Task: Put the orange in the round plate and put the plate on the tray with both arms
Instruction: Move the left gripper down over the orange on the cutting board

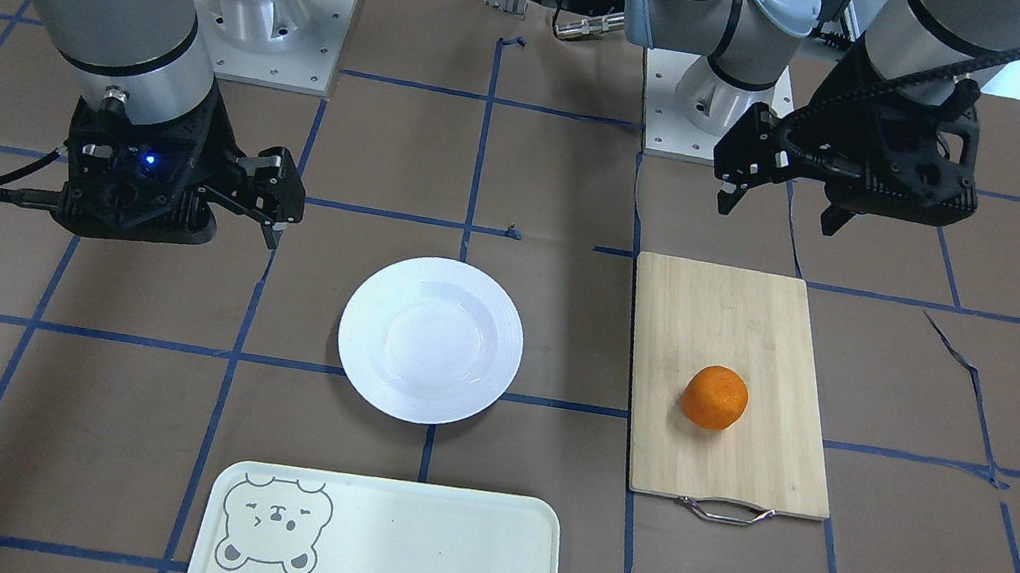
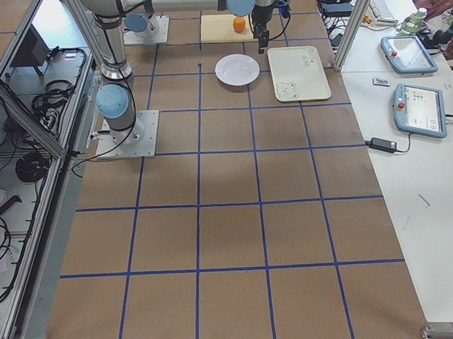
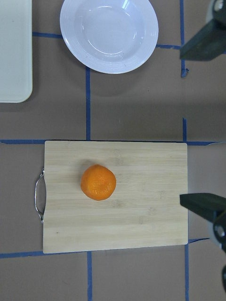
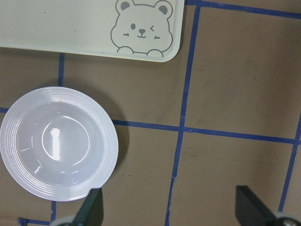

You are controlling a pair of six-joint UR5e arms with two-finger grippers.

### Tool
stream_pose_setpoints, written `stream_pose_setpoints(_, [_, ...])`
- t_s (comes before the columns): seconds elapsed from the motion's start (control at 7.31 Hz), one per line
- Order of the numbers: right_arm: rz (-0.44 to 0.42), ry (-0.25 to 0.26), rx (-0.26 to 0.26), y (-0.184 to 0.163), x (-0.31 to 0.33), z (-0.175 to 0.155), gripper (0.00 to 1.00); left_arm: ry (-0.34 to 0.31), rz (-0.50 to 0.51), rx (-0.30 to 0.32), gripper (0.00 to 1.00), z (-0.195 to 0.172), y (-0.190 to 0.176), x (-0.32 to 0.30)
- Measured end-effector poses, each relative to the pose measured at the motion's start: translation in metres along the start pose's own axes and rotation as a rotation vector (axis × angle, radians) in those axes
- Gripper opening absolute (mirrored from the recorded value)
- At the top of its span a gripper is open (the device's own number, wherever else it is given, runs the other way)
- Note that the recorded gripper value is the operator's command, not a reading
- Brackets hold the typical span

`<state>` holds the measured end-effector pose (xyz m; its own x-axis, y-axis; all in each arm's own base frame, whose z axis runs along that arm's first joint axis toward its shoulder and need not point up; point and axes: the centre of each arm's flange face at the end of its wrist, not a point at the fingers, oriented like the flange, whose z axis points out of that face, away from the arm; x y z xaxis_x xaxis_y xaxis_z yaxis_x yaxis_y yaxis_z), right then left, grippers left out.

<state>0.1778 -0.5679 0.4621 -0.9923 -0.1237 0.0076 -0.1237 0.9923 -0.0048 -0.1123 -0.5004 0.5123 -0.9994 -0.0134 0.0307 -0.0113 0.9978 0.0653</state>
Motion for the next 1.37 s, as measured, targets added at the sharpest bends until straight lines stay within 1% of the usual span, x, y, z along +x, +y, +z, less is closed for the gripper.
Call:
stream_pose_setpoints(0.14, [0.0,0.0,0.0,0.0,0.0,0.0,1.0,0.0,0.003,-0.002,1.0,0.008,0.004,-0.001])
stream_pose_setpoints(0.27, [-0.002,0.001,0.001,0.0,0.0,0.0,1.0,-0.001,0.004,0.01,1.0,0.013,0.004,-0.001])
stream_pose_setpoints(0.55, [-0.002,0.001,0.001,0.0,0.0,0.0,1.0,-0.005,0.022,0.052,1.0,0.026,-0.005,-0.003])
stream_pose_setpoints(0.68, [-0.002,0.001,0.001,0.0,0.0,0.0,1.0,-0.01,0.037,0.069,1.0,0.039,-0.015,-0.007])
stream_pose_setpoints(0.82, [-0.002,0.001,0.001,0.0,0.001,0.0,1.0,-0.022,0.036,0.065,1.0,0.059,-0.025,-0.015])
stream_pose_setpoints(1.09, [-0.001,0.001,0.0,0.0,0.001,0.0,1.0,-0.053,0.023,-0.016,1.0,0.115,-0.043,-0.028])
stream_pose_setpoints(1.37, [0.004,-0.001,-0.001,-0.001,0.003,0.001,1.0,-0.071,0.035,-0.093,1.0,0.175,-0.06,-0.035])
